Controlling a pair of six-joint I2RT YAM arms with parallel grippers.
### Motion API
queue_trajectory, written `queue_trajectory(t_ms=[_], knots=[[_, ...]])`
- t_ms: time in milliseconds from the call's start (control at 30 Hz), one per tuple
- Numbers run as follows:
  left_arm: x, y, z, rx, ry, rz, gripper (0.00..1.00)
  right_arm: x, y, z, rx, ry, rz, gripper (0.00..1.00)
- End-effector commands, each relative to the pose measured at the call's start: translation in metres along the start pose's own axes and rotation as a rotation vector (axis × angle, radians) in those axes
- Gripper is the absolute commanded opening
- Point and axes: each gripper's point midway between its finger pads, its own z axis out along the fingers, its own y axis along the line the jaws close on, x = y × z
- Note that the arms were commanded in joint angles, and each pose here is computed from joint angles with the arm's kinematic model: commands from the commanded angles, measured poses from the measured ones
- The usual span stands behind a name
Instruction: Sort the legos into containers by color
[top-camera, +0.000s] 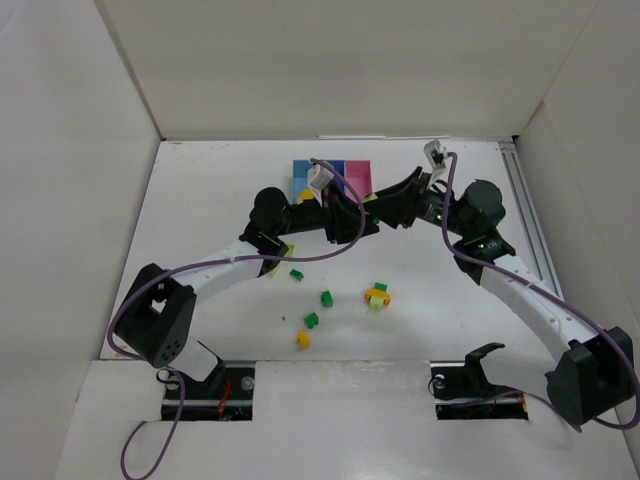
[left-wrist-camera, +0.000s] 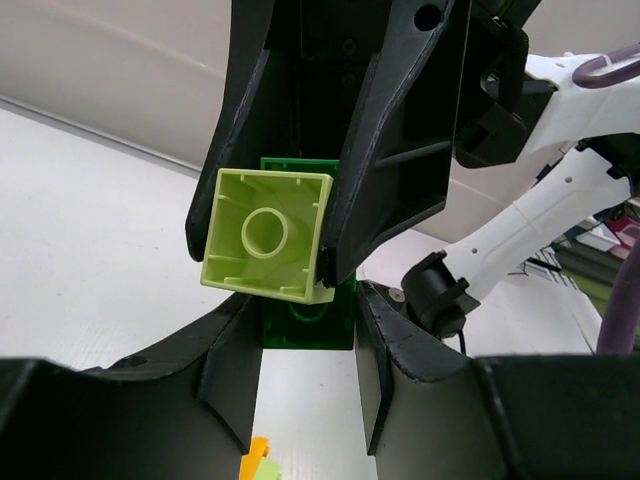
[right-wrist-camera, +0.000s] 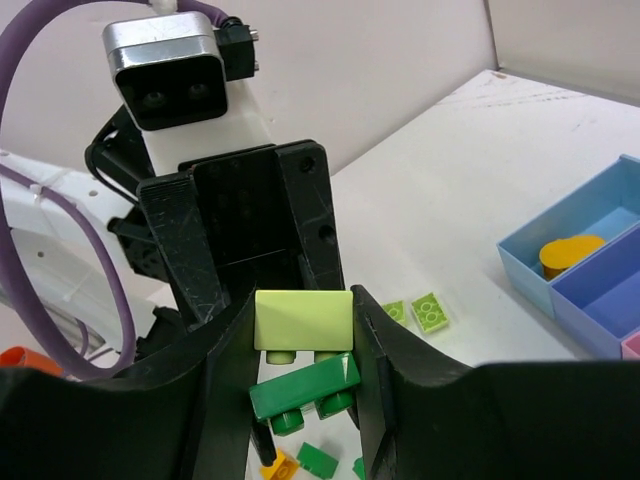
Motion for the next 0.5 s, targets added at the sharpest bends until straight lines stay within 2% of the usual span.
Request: queue_trajectory(t_ms=[0, 133, 467], knots=[[0.018, -0.011, -0.003, 0.029, 0.077, -0.029, 0.22, -0.061, -0.011, -0.005, 0.083, -0.198, -0.161, 0.0], [0.01, -0.012, -0.006, -0.011, 0.073, -0.009, 0.22, -0.063, -0.027, -0.015, 0.11, -0.176, -0.17, 0.0], [0.009, 0.023, -0.036, -0.196, 0.103, -0.015, 0.21, -0.066, -0.041, -0.033, 0.114, -0.14, -0.206, 0.0]])
